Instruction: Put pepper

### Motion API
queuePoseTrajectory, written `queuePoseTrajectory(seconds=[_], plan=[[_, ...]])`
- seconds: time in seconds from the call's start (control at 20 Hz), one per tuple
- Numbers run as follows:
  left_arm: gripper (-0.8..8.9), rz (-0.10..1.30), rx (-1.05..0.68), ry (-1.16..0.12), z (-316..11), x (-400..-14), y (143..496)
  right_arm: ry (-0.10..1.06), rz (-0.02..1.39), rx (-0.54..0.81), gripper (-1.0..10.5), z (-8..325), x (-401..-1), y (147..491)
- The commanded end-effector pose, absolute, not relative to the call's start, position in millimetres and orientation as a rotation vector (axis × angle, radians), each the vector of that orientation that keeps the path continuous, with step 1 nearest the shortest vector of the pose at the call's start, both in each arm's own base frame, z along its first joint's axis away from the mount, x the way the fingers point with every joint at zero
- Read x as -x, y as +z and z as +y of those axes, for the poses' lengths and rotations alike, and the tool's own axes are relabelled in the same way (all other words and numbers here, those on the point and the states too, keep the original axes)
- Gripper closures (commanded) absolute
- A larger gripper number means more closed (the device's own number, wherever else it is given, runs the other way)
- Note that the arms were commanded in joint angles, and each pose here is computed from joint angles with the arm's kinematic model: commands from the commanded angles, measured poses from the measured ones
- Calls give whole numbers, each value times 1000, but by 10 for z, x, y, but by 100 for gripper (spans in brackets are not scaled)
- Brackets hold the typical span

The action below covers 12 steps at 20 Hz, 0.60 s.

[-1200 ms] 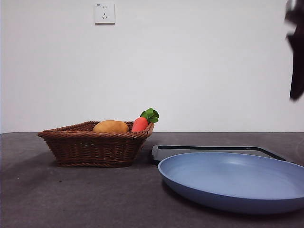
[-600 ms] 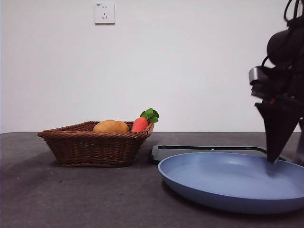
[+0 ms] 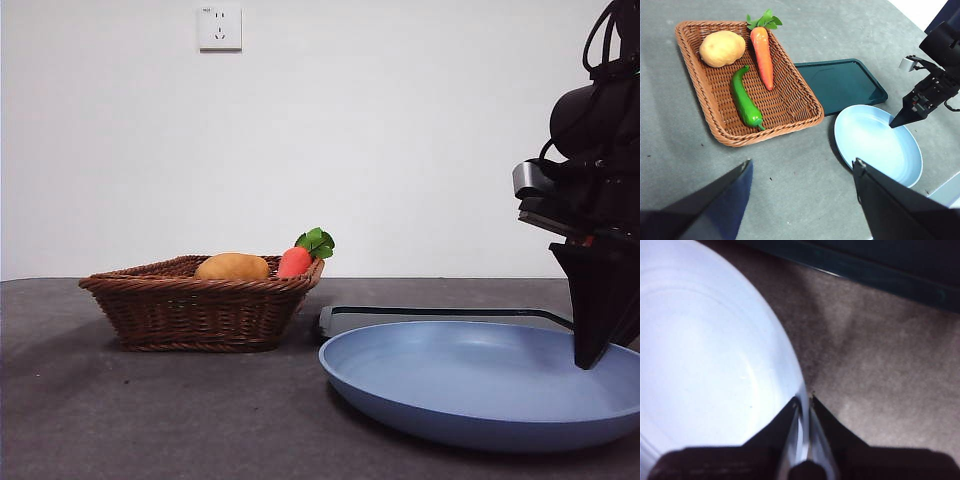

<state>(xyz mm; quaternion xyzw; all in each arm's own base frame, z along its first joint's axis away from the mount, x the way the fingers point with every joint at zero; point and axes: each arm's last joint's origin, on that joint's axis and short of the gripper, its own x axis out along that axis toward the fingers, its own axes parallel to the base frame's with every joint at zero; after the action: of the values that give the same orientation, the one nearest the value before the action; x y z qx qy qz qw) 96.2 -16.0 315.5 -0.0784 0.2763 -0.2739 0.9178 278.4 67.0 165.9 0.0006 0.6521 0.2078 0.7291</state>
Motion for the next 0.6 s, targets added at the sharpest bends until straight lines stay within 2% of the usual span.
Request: queuePoseTrajectory(seconds=[0.05, 0.3, 0.6], plan=[[464, 549, 161, -566, -163, -982, 3210, 447, 1442, -2, 944, 685, -2818, 1654], [464, 595, 182, -586, -210, -1207, 3176, 442, 1336, -17, 944, 646, -2649, 2063], [464, 704, 92, -536, -461, -1846, 3232, 420, 1106, -49, 944, 474, -2238, 2714]])
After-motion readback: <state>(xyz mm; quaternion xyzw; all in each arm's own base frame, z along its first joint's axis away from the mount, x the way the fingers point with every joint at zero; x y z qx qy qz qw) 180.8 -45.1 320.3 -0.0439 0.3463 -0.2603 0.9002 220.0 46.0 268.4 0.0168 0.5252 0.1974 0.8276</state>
